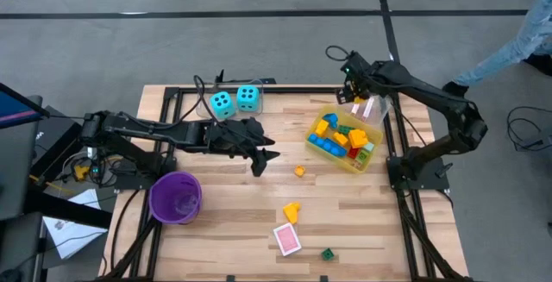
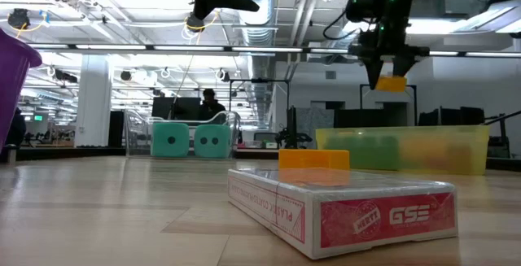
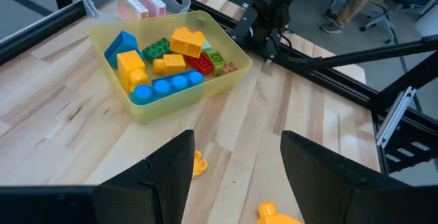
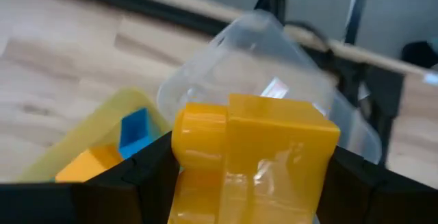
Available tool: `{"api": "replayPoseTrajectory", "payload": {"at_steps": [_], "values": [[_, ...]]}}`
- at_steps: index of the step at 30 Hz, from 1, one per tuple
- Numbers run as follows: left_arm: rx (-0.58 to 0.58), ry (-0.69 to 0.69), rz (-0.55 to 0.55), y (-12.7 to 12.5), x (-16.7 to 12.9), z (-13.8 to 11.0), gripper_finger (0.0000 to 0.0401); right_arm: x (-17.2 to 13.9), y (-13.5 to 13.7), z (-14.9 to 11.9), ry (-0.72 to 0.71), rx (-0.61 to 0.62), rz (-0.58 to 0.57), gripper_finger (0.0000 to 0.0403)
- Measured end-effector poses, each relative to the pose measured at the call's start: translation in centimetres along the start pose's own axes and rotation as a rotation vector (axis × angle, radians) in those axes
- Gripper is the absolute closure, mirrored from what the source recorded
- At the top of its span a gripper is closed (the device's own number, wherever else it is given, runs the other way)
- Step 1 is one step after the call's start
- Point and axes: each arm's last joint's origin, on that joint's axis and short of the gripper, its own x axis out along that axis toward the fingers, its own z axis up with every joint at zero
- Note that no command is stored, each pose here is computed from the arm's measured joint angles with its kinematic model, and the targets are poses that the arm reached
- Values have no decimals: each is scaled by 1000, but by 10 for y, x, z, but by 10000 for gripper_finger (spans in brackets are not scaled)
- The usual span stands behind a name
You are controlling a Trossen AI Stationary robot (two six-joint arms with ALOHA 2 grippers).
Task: Pick & Place Toys
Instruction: Put the yellow game piece into the yellow bin
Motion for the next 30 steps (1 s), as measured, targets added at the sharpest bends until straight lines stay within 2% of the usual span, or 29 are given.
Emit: {"api": "replayPoseTrajectory", "payload": {"at_steps": [4,11,14,25,30], "values": [[-28,0,0,0,0,0,188,10,10,-20,37,-30,57,148],[-29,0,1,0,0,0,188,41,24,-82,104,-54,126,148],[-30,-1,3,1,0,1,188,50,29,-94,110,-65,134,148],[-37,-3,2,1,0,1,188,59,35,-92,63,-40,168,147],[-40,-3,2,1,0,1,188,59,36,-91,50,-44,178,122]]}}
